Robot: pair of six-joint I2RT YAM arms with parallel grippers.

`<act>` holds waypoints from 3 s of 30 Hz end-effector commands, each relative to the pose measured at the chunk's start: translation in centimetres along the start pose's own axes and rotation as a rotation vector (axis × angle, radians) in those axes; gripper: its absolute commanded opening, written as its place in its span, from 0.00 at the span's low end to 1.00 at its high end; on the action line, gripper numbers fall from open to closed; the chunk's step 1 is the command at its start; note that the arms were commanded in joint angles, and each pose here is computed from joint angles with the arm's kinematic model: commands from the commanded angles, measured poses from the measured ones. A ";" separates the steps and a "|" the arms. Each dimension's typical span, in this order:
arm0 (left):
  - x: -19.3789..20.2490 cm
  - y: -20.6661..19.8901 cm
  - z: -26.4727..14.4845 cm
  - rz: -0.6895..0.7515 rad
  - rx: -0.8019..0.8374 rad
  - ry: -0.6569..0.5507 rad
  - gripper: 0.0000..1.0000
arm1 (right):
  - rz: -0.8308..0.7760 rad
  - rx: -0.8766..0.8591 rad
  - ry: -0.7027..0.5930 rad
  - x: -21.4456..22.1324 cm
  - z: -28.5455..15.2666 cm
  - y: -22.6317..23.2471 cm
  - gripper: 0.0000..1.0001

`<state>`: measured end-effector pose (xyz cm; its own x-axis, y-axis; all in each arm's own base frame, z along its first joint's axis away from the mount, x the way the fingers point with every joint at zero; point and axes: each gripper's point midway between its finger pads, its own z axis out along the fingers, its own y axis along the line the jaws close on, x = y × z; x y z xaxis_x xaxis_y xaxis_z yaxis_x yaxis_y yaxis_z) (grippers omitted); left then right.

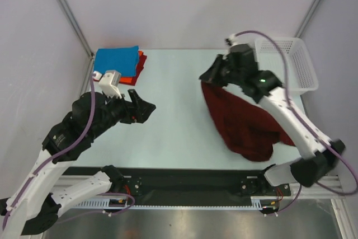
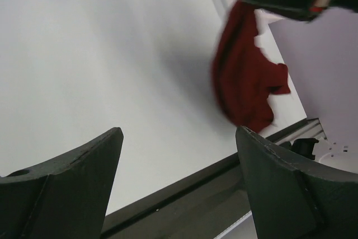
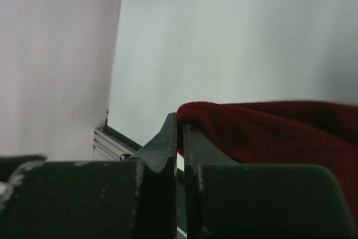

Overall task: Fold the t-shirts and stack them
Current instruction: Flatten the tshirt out

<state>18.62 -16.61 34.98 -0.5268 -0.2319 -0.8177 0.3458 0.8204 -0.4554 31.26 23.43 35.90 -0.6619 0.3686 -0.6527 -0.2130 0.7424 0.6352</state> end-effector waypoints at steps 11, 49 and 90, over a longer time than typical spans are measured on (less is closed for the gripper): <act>4.6 1.8 1.9 -0.041 -0.071 0.141 0.96 | 0.129 -0.202 0.092 -0.3 16.5 6.6 0.68; 32.7 -7.5 18.6 0.508 -0.040 0.826 0.48 | 0.185 0.542 -0.047 3.4 -13.1 -18.0 0.63; 32.9 -6.2 20.5 0.541 -0.113 0.781 0.52 | 0.183 0.561 -0.010 5.2 -13.2 -18.9 0.64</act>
<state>14.57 -38.10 2.18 -0.7228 0.5845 -0.3686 0.6206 0.7837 0.0259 22.22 4.04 25.58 -0.6530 0.5319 -0.5392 0.3342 0.8412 0.4251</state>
